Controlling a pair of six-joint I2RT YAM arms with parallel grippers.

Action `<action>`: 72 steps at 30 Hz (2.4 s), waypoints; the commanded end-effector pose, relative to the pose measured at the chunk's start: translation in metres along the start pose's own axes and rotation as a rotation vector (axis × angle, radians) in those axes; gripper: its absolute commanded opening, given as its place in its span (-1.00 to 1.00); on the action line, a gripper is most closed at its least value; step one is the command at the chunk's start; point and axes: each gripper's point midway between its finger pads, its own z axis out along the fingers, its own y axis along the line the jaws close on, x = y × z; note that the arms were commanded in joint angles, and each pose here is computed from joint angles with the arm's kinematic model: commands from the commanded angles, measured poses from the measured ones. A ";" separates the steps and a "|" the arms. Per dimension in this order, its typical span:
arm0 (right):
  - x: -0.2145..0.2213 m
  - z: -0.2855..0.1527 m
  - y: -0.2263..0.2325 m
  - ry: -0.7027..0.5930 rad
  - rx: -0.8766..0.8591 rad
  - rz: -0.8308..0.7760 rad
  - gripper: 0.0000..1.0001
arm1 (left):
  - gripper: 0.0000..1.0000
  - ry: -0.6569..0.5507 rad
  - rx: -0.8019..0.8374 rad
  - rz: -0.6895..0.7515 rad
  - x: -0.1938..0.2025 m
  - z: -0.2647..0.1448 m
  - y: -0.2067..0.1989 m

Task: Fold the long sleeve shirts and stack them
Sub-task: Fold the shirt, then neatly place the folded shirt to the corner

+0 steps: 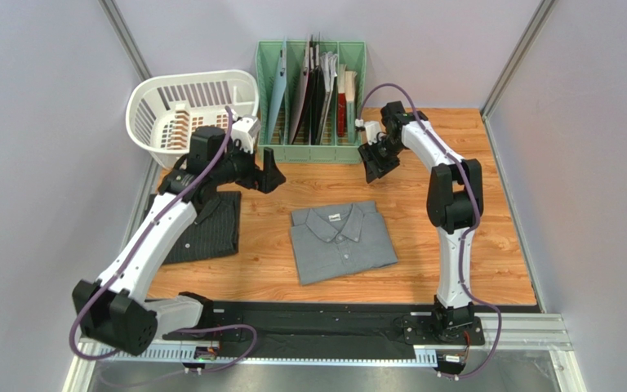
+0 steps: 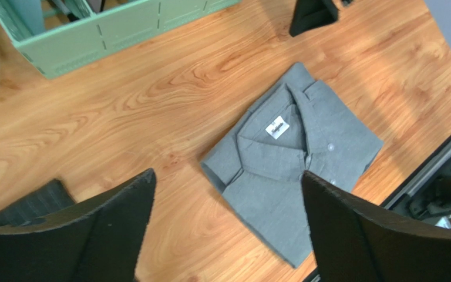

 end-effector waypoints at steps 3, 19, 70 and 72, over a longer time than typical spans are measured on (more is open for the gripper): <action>0.002 -0.080 0.071 -0.213 -0.125 -0.176 0.02 | 0.79 0.160 0.061 -0.310 0.059 0.016 0.000; 0.100 -0.039 0.273 -0.489 -0.162 -0.936 -0.06 | 0.91 0.395 -0.060 -0.710 0.179 0.022 0.005; 0.068 -0.017 0.348 -0.609 -0.078 -1.169 -1.00 | 0.59 0.424 0.171 -0.952 0.185 0.096 -0.038; 0.062 -0.020 0.348 -0.620 -0.066 -1.152 -1.00 | 0.54 0.439 0.159 -0.962 0.188 0.098 -0.037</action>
